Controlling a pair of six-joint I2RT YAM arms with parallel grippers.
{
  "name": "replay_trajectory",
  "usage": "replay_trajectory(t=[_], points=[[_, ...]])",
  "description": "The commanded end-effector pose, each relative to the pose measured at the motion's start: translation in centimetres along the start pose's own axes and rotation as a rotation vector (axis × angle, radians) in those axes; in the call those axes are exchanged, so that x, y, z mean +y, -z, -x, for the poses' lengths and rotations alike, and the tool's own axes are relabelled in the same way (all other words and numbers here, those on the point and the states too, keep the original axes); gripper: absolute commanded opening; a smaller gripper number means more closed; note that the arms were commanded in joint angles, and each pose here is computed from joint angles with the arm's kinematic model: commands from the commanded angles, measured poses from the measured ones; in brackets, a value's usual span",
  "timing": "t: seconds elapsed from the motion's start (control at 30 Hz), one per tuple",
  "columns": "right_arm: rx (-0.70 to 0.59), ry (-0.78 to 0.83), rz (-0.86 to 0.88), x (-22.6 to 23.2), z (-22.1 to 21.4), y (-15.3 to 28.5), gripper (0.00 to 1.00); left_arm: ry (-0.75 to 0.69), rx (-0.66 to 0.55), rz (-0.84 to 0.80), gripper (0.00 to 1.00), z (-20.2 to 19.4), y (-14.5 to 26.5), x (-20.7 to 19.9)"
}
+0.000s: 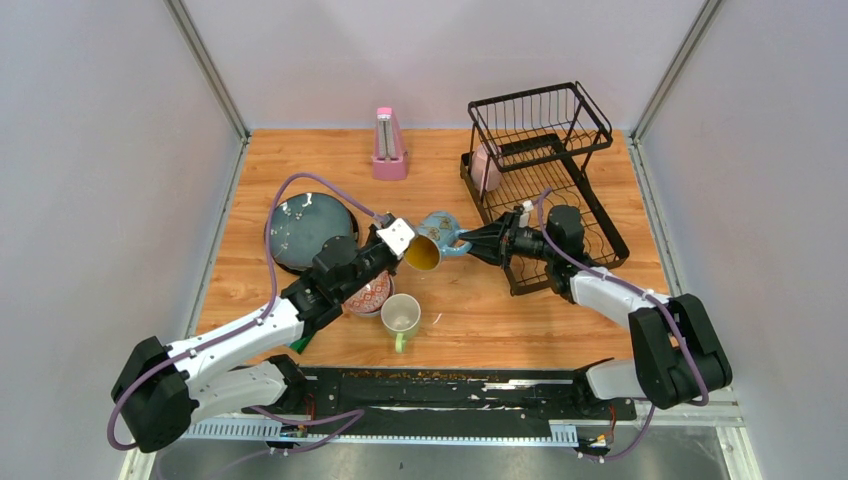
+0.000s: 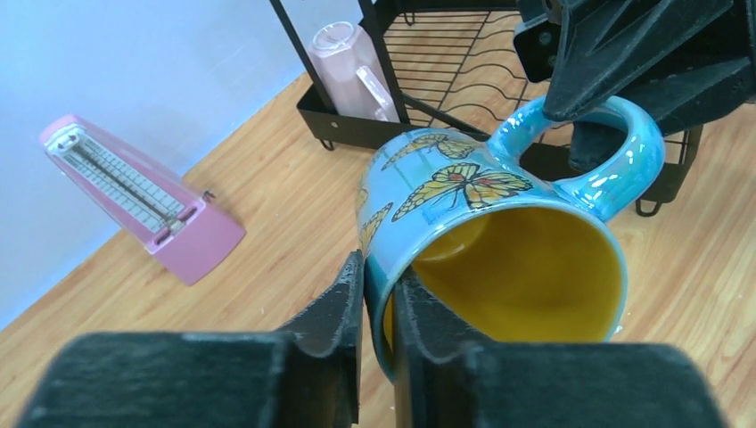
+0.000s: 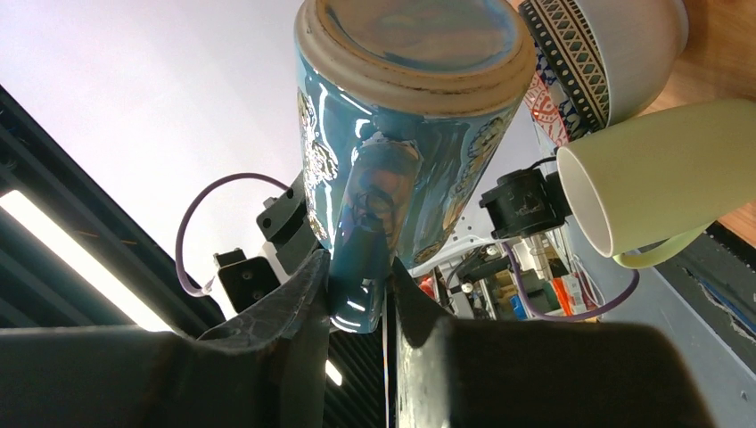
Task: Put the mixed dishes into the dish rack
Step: Turn the cup upside down in the dish rack.
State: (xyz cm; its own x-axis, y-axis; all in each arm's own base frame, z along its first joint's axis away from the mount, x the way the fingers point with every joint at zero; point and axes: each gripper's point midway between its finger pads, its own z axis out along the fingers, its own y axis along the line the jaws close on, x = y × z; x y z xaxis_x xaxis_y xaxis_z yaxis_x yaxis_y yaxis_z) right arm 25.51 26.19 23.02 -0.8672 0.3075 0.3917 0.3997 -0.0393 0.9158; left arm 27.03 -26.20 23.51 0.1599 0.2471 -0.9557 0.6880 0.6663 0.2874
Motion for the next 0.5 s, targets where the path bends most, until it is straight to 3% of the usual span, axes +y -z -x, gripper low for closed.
replay_trajectory(t=[0.0,0.03,0.17,0.47], points=[[0.003,0.241,0.085,2.5,-1.2,0.2,0.00,0.063,-0.215,-0.017,0.29,6.2,0.1,0.2],[-0.005,0.256,0.091,2.6,-1.2,0.2,0.00,0.069,-0.214,-0.023,0.40,6.2,0.1,0.0],[-0.025,0.281,0.115,3.3,-1.5,0.5,0.00,0.091,-0.198,-0.050,0.53,5.7,-0.1,-0.6],[-0.021,0.257,0.160,4.2,-1.9,0.8,0.00,0.121,-0.113,-0.086,0.58,3.5,-0.8,-1.6]])
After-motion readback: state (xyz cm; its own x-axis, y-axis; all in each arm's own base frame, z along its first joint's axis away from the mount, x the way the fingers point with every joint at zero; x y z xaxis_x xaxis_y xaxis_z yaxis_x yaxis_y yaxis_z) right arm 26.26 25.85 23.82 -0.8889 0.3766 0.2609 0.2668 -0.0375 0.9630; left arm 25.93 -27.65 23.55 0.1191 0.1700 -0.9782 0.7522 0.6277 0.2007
